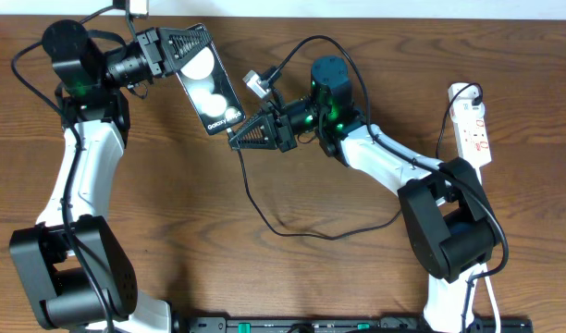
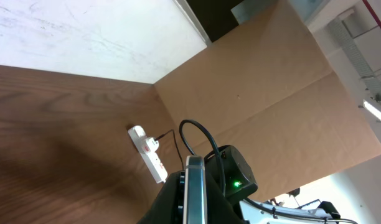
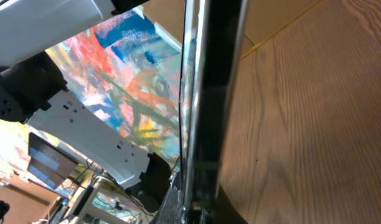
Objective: Plug charger to phone and switch on socket
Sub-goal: 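Push the cable plug into the phone's bottom port with the right gripper, then open the right gripper and pull it back from the phone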
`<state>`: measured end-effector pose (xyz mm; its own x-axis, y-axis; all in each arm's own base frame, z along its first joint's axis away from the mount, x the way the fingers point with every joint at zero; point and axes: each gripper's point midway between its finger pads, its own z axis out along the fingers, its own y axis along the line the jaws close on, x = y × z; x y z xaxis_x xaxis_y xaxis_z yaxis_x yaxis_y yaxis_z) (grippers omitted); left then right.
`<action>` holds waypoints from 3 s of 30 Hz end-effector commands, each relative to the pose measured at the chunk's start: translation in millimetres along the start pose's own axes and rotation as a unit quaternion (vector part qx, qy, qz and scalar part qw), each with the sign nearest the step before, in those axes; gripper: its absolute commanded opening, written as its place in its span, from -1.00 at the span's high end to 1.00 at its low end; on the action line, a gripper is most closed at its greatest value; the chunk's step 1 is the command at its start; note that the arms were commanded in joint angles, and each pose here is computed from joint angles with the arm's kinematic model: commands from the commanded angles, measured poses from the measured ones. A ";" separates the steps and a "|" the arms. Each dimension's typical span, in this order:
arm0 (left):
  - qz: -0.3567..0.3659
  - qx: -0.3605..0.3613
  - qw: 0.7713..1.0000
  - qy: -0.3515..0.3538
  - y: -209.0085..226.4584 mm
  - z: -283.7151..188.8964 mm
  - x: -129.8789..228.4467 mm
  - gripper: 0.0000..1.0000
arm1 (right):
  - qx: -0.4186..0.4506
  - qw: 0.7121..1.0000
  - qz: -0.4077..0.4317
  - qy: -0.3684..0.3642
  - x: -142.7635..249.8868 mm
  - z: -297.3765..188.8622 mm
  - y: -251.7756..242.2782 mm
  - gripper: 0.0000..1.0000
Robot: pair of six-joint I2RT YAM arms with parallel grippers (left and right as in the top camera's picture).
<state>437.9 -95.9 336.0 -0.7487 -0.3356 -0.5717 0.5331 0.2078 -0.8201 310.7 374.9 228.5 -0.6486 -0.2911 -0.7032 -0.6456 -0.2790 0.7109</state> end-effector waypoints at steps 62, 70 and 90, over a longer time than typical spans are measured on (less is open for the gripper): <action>0.038 0.029 0.998 0.044 -14.4 0.8 14.9 0.85 | 0.067 0.995 0.006 -0.071 -25.9 -2.1 -23.3 0.98; 0.038 0.027 0.998 0.042 -13.7 -0.3 14.1 0.85 | 0.065 0.995 0.006 -0.071 -26.1 -1.9 -22.6 0.57; -0.037 -0.037 0.998 -0.030 21.5 -44.0 -11.7 0.85 | 0.094 0.990 0.072 -0.078 -18.9 -17.6 -42.0 -0.99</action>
<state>436.1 -52.3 326.2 -0.7489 -0.3635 -0.5541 0.4999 0.2391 -0.8324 338.7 383.8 218.7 -0.7516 -0.2043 -0.6272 -0.6134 -0.1331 0.7785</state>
